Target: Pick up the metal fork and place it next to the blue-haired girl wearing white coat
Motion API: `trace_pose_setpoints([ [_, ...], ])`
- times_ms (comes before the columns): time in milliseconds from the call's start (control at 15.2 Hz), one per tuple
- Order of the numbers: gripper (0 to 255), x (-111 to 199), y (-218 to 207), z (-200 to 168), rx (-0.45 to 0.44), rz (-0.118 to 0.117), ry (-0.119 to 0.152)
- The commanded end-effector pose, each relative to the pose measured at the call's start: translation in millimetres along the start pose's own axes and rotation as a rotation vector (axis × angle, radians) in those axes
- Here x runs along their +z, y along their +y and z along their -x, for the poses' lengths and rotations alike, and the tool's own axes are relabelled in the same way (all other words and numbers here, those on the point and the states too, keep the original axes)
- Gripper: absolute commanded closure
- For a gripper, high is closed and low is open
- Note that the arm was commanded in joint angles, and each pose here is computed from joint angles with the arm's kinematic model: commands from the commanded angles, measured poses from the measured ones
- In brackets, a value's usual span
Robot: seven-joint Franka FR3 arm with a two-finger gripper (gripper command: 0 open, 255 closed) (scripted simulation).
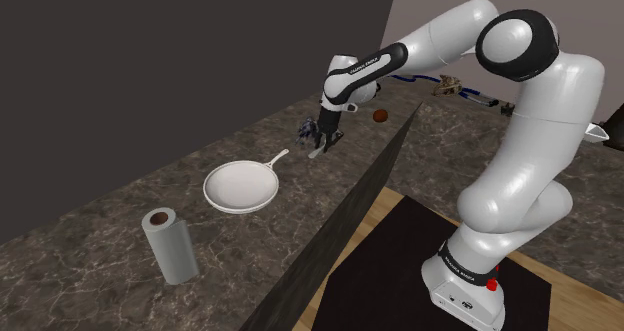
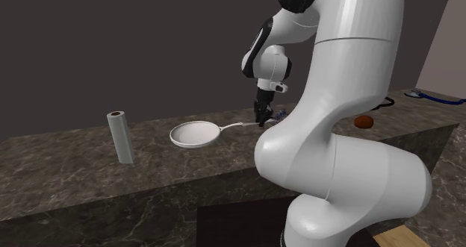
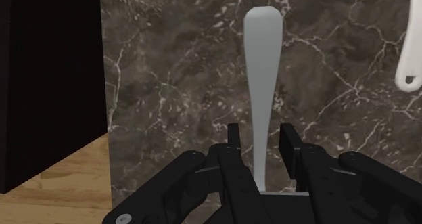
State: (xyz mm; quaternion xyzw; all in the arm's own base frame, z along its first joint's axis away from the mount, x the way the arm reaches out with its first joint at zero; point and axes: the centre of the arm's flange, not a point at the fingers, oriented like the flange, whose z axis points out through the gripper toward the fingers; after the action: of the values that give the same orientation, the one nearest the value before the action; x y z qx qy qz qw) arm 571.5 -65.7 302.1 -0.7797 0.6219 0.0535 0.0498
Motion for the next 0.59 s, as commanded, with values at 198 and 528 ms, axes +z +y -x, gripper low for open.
trace_pose_setpoints([
  [198,255,26.0,0.4,-3.7,0.000,0.000,0.000],
  [528,255,52.1,0.7,-7.6,0.000,0.000,0.000],
])
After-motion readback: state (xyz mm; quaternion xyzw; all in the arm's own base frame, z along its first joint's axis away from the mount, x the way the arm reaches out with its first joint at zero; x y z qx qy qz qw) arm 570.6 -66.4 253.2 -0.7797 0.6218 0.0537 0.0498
